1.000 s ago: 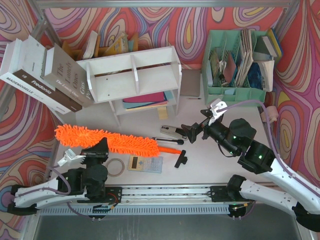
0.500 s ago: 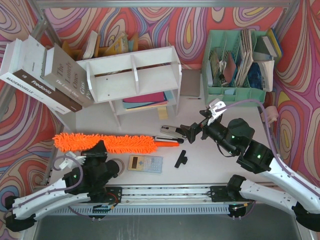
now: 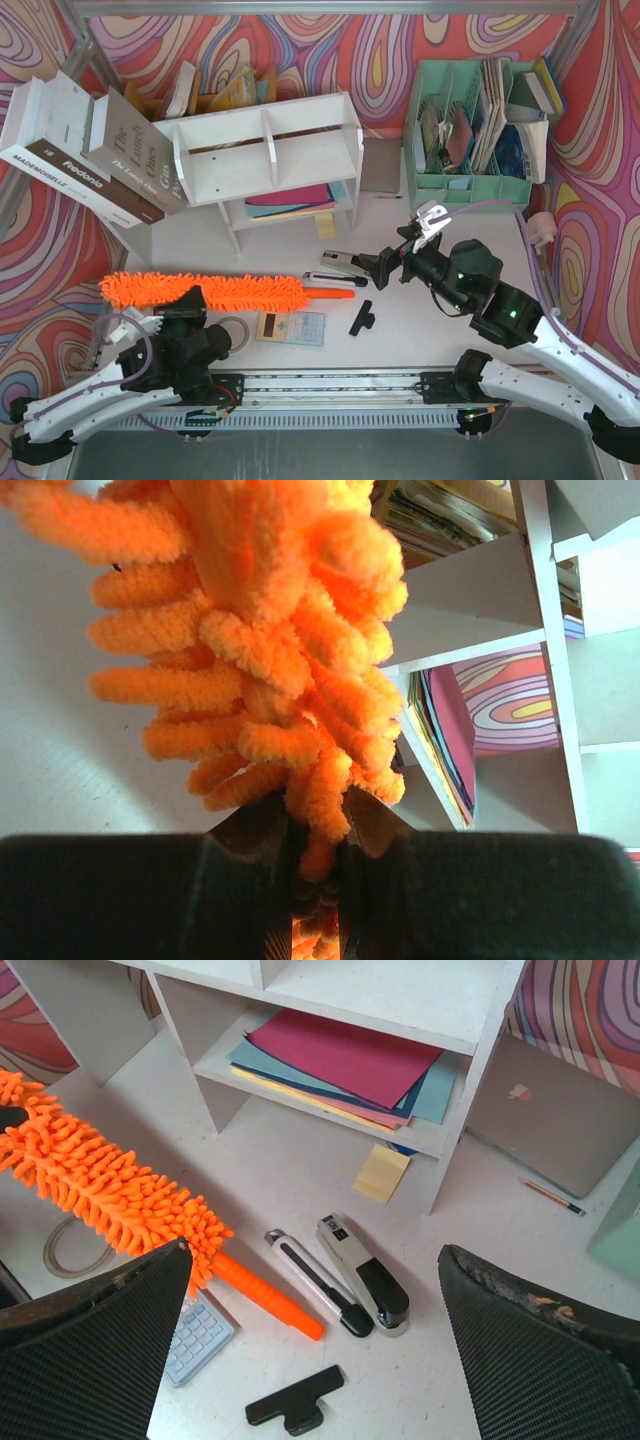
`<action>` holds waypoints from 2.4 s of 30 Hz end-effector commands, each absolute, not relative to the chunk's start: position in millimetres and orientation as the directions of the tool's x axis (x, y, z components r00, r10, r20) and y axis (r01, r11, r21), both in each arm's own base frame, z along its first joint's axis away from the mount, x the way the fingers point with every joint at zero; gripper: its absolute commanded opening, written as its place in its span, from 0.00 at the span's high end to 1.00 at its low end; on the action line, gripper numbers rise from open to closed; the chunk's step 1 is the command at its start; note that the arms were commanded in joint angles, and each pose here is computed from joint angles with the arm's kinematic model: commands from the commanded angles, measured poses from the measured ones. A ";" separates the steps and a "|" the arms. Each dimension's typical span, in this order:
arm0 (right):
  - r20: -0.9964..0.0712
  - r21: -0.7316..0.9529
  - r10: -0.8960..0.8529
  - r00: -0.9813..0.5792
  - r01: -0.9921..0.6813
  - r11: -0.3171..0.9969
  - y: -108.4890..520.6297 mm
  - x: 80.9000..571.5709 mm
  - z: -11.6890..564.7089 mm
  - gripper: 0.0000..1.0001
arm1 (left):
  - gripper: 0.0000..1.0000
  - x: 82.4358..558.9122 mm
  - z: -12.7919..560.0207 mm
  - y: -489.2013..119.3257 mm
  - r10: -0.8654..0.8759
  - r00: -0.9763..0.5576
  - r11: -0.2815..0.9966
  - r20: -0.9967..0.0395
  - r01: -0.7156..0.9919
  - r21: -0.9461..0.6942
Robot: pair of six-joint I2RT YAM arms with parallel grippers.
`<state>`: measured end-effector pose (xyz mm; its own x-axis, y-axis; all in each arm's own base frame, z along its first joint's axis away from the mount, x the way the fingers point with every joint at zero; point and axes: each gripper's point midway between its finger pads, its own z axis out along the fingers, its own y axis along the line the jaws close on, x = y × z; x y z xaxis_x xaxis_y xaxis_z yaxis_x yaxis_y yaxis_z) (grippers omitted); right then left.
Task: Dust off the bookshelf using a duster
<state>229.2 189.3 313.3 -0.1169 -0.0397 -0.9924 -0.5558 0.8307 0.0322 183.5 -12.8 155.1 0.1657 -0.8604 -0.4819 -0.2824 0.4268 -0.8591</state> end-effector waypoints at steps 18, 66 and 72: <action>-0.956 0.203 0.095 -0.279 -0.388 0.899 193.6 252.0 286.1 0.01 | 0.47 188.2 146.6 -25.7 -0.732 0.070 0.592 -0.678 -0.428 -0.683; -0.911 0.223 0.160 -0.380 -0.128 0.966 152.6 300.3 277.3 0.01 | 0.01 238.6 253.9 -89.1 -0.075 -0.279 0.983 -0.957 -0.183 -0.023; -0.903 0.233 0.175 -0.393 -0.106 0.967 142.4 305.7 272.5 0.01 | 0.01 240.4 259.6 -86.7 -0.080 -0.251 0.983 -0.965 -0.177 -0.035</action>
<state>305.0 146.1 260.5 -0.4042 0.1515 -0.9021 -0.1007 0.9728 0.2085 237.2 -88.5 247.0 -0.2858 -0.0922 -0.9538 -0.1909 0.9809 -0.0376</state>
